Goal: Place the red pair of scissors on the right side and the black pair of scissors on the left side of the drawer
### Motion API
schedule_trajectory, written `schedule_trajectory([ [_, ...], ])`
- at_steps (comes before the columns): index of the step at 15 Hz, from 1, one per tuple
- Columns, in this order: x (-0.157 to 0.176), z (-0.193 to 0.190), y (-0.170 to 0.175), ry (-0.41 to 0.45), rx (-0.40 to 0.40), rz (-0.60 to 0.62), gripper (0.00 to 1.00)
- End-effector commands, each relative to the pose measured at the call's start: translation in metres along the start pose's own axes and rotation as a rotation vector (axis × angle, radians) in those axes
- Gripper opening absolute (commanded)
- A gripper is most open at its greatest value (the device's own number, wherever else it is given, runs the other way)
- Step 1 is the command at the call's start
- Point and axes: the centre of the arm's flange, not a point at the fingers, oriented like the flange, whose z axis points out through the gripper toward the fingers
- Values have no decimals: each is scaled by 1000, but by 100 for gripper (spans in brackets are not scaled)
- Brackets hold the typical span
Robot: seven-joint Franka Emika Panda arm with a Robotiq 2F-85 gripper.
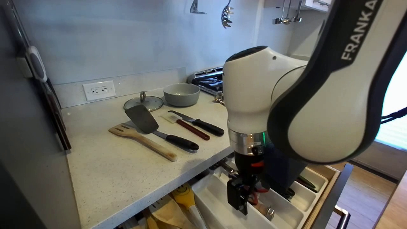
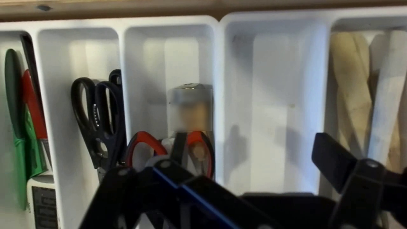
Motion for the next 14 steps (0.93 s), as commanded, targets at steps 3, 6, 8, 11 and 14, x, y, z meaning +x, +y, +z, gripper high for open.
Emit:
schedule_trajectory([
  [3,-13,25,25,89,-22,-22,100],
  [6,-4,18,27,91,-2,6,100],
  [8,-6,21,29,103,10,14,100],
  [11,-3,23,34,104,-25,-18,100],
  [14,6,23,48,146,-88,-63,100],
])
